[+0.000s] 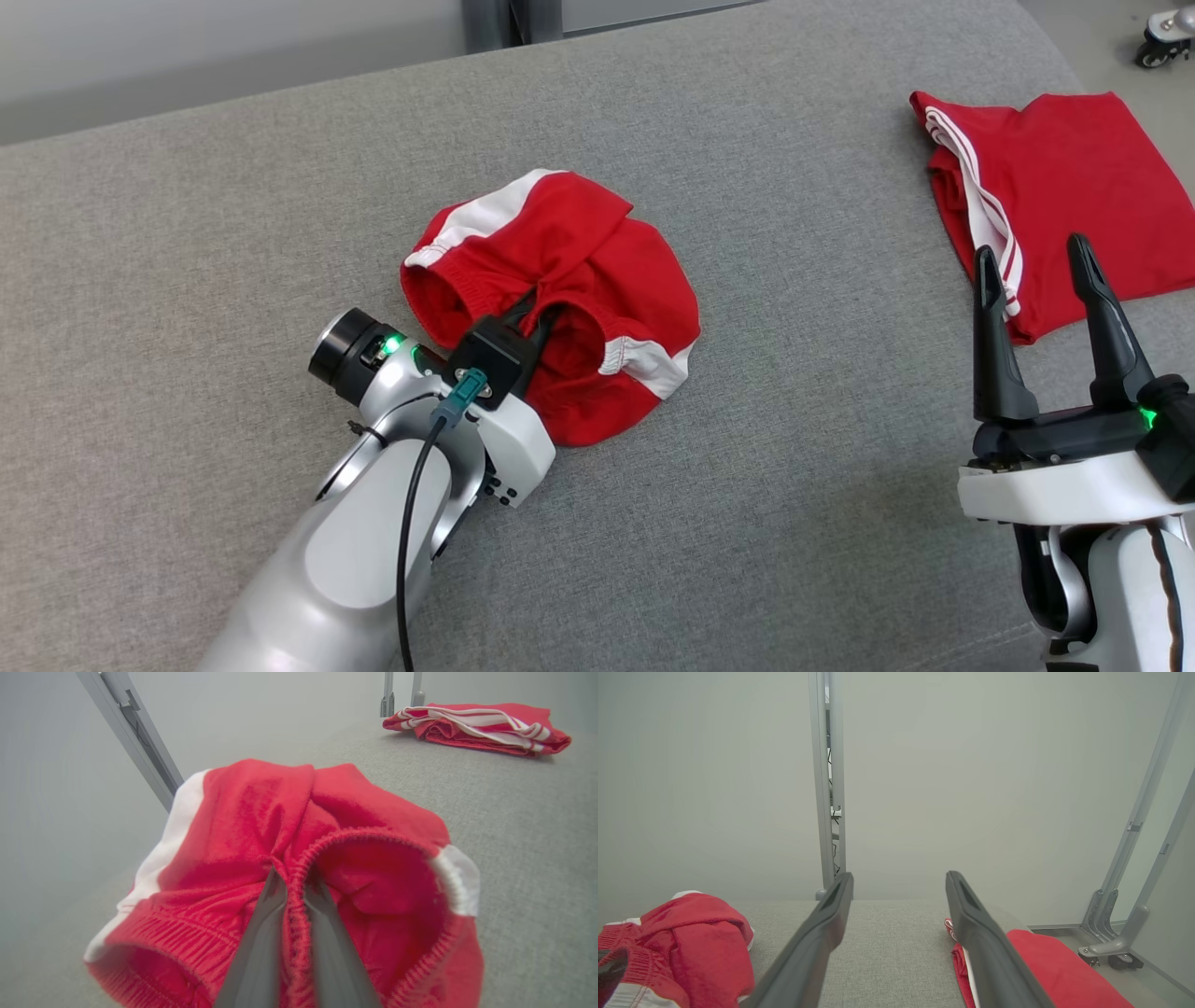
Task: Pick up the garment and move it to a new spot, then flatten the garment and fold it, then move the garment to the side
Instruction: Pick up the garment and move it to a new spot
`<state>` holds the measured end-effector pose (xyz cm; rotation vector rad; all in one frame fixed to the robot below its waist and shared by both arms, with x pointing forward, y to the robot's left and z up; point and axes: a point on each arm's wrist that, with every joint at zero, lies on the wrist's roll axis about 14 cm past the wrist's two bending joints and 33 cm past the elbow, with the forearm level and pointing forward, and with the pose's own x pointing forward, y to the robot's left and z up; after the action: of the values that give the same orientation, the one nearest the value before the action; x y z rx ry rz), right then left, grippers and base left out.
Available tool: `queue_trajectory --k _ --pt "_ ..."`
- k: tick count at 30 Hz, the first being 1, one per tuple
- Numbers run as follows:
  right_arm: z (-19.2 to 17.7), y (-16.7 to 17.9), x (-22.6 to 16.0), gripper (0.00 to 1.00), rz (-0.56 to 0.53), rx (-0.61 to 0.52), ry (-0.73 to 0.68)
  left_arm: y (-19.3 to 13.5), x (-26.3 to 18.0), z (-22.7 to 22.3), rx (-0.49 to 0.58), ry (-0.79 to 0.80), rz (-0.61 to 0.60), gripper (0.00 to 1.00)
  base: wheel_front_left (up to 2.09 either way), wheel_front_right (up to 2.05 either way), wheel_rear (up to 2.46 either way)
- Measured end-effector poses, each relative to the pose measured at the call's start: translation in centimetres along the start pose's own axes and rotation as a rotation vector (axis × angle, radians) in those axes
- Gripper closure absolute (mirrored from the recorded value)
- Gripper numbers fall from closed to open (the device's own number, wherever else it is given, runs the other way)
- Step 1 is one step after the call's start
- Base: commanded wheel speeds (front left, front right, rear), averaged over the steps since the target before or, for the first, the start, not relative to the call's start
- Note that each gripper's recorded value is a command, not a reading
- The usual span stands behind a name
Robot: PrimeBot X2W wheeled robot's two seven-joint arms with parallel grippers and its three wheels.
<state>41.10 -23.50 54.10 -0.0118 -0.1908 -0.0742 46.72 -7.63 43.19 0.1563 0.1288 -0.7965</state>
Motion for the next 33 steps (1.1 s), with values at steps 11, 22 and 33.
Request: queue_trajectory --k 11,22,33 --pt "0.4 0.8 0.5 0.00 0.017 0.019 -0.018 1.4 -1.1 0.0 0.004 -0.011 0.051 0.00 0.00 0.00 0.00" --pt "1.6 3.2 0.8 0.00 0.079 0.052 -0.056 4.7 -5.6 3.1 0.019 -0.102 0.186 0.00 0.00 0.00 0.00" --pt "2.6 6.1 0.9 0.00 0.154 0.086 -0.084 9.4 -12.4 3.6 0.031 -0.121 0.403 0.00 0.00 0.00 0.00"
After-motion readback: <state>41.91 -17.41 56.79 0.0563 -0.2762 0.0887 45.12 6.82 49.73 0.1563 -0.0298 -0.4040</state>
